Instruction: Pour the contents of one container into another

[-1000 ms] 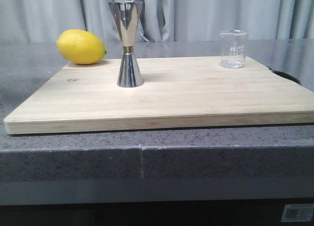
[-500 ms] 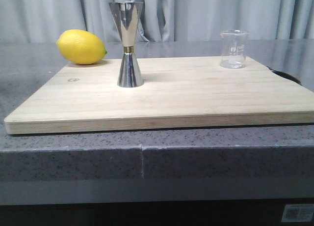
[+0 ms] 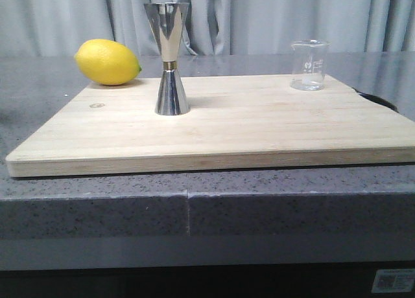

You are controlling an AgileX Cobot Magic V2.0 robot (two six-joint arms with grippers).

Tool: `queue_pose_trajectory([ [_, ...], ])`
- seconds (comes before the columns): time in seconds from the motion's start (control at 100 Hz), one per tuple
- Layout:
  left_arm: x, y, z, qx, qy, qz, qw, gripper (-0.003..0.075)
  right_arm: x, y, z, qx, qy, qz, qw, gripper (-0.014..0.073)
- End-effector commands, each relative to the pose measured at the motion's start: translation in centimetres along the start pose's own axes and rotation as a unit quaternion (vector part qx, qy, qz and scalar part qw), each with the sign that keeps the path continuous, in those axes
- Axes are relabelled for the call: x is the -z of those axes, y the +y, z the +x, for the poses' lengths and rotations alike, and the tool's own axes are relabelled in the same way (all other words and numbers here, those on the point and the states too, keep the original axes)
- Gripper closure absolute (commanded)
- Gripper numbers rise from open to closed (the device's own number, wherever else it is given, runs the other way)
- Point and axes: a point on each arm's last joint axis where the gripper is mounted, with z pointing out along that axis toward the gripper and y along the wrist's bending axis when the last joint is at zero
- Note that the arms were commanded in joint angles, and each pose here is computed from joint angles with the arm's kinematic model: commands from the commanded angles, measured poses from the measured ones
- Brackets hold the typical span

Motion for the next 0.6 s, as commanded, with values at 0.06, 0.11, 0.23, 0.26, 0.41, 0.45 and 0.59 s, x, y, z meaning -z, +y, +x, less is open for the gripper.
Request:
queue_pose_trajectory([
  [0.06, 1.9, -0.2, -0.5, 0.030, -0.024, -0.013, 0.999, 0.0302, 0.5, -0.4, -2.0, 0.014, -0.053, 0.009, 0.998, 0.0201],
  [0.11, 2.4, -0.3, 0.0, 0.037, -0.023, -0.021, 0.999, 0.0302, 0.5, -0.4, -1.8, 0.014, -0.043, 0.009, 0.999, 0.0201],
  [0.23, 4.0, -0.5, 1.4, 0.042, -0.018, -0.039, 0.998, 0.0302, 0.5, -0.4, -1.5, 0.012, -0.028, 0.008, 0.999, 0.0201],
  [0.26, 4.6, -0.6, 1.6, 0.043, -0.021, -0.043, 0.998, 0.0302, 0.5, -0.4, -1.5, 0.011, -0.029, 0.008, 0.999, 0.0201],
  [0.41, 6.8, -1.1, 2.8, 0.047, -0.027, -0.056, 0.997, 0.0302, 1.3, -0.1, -1.8, 0.010, -0.043, 0.001, 0.999, 0.0201],
  [0.45, 7.4, -1.1, 3.1, 0.048, -0.030, -0.064, 0.996, 0.0302, 1.6, 0.1, -2.0, 0.010, -0.050, -0.004, 0.999, 0.0201],
  [0.59, 9.3, -1.5, 4.1, 0.052, -0.040, -0.076, 0.995, 0.0302, 2.5, 0.9, -2.5, 0.011, -0.069, -0.030, 0.997, 0.0201],
])
